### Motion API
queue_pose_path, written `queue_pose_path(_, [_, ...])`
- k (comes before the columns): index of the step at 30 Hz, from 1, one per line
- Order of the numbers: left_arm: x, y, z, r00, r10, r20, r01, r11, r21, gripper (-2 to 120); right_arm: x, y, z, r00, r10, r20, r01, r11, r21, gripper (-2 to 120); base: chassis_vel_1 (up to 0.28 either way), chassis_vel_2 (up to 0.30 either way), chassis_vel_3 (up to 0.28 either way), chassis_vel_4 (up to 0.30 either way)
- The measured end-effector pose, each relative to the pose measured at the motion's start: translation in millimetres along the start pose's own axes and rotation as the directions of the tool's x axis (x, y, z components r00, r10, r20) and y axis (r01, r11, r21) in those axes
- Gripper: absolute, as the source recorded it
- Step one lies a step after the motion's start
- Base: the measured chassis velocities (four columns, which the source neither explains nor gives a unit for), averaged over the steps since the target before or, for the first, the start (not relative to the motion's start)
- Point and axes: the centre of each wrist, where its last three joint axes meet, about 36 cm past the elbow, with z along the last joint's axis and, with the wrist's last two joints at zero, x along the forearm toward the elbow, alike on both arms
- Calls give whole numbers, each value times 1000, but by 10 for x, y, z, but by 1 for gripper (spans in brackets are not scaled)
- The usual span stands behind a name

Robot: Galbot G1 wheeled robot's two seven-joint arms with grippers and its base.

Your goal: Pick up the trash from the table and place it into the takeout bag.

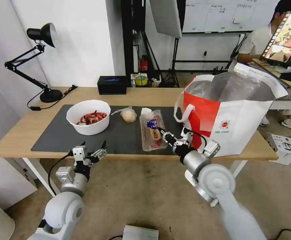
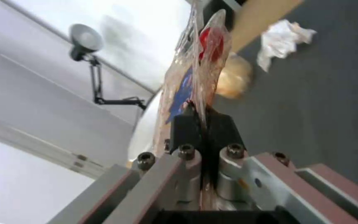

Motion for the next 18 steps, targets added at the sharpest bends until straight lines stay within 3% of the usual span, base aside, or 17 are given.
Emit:
queue_pose_path(10, [129,110,-38,1000,-28,6,28,1000,-13,100,314,235,-310,996,-66,52,64,998,28,0,0,0,0,0])
queue_pose_path(18, [185,125,-63,1000,-10,23,10,1000,-11,100,641,387,-632,987,-84,138,74,995,73,0,0,0,0,0])
